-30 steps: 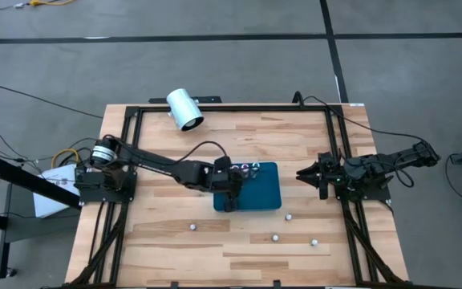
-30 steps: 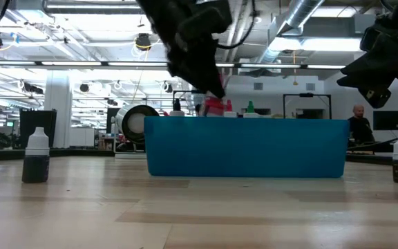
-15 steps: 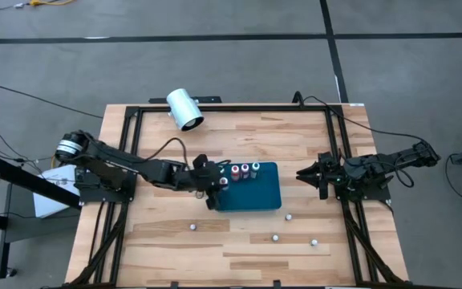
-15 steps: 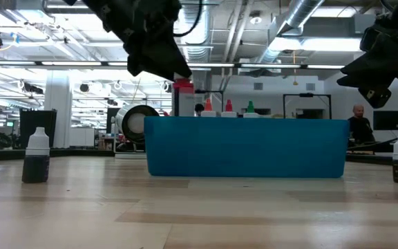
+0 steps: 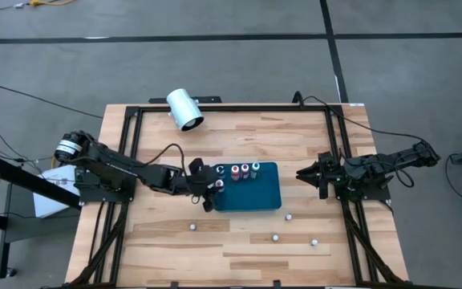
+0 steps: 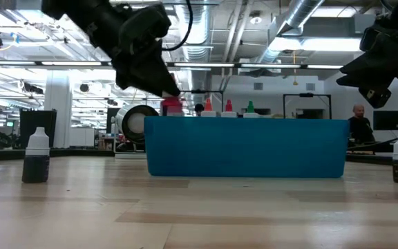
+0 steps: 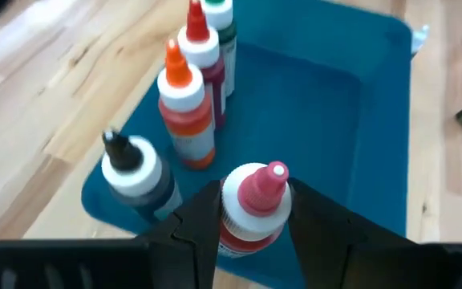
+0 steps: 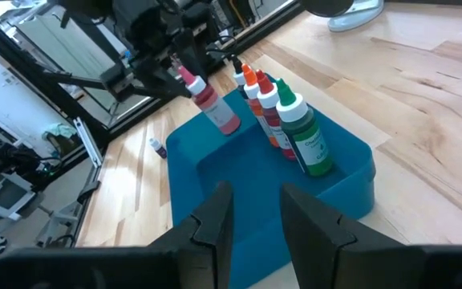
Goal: Pick & Place food coloring
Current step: Put the large pink food coloring bottle into the blue bin, then put the small violet food coloring bottle into the blue bin
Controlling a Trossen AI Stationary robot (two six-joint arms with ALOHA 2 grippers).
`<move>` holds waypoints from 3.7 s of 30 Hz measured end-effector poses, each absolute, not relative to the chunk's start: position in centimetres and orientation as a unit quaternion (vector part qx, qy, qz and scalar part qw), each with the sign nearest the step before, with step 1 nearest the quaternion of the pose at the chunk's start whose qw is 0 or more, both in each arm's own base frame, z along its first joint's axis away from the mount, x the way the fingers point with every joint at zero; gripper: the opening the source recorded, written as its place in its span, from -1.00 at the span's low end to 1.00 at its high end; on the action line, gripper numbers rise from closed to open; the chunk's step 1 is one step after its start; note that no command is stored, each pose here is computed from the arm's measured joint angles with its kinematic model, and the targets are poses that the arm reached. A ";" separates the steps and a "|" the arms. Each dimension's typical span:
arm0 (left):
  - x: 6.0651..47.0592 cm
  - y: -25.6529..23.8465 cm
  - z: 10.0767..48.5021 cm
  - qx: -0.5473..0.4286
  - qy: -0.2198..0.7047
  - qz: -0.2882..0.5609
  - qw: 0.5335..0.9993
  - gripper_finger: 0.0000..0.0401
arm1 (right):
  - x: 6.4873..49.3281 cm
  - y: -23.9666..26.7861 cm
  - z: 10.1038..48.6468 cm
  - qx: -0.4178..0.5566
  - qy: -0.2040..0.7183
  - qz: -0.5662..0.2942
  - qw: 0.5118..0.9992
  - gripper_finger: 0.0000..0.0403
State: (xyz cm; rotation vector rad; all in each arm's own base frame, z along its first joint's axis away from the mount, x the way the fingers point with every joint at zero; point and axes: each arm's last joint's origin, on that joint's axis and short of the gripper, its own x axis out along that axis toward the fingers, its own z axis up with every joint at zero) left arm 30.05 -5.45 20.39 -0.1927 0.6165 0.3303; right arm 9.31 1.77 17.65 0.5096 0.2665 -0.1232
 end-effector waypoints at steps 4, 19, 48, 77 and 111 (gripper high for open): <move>29.8 -5.4 19.8 -0.103 0.296 0.168 0.935 -0.40 | 9.3 1.8 17.6 0.251 0.132 -0.061 0.957 -0.54; 29.0 -5.2 18.2 -0.111 0.283 0.181 0.935 -0.40 | 9.3 1.8 17.6 0.259 0.132 -0.062 0.955 -0.54; 29.1 -4.0 18.0 -0.101 0.294 0.175 0.934 -0.33 | 9.3 1.8 17.7 0.260 0.131 -0.062 0.955 -0.54; 29.2 -3.9 18.0 -0.103 0.301 0.150 0.936 -0.10 | 9.3 1.8 17.6 0.259 0.131 -0.062 0.955 -0.54; 21.5 -9.1 25.7 -0.315 0.290 -0.003 0.904 -0.10 | 9.3 1.8 17.6 0.263 0.133 -0.059 0.954 -0.54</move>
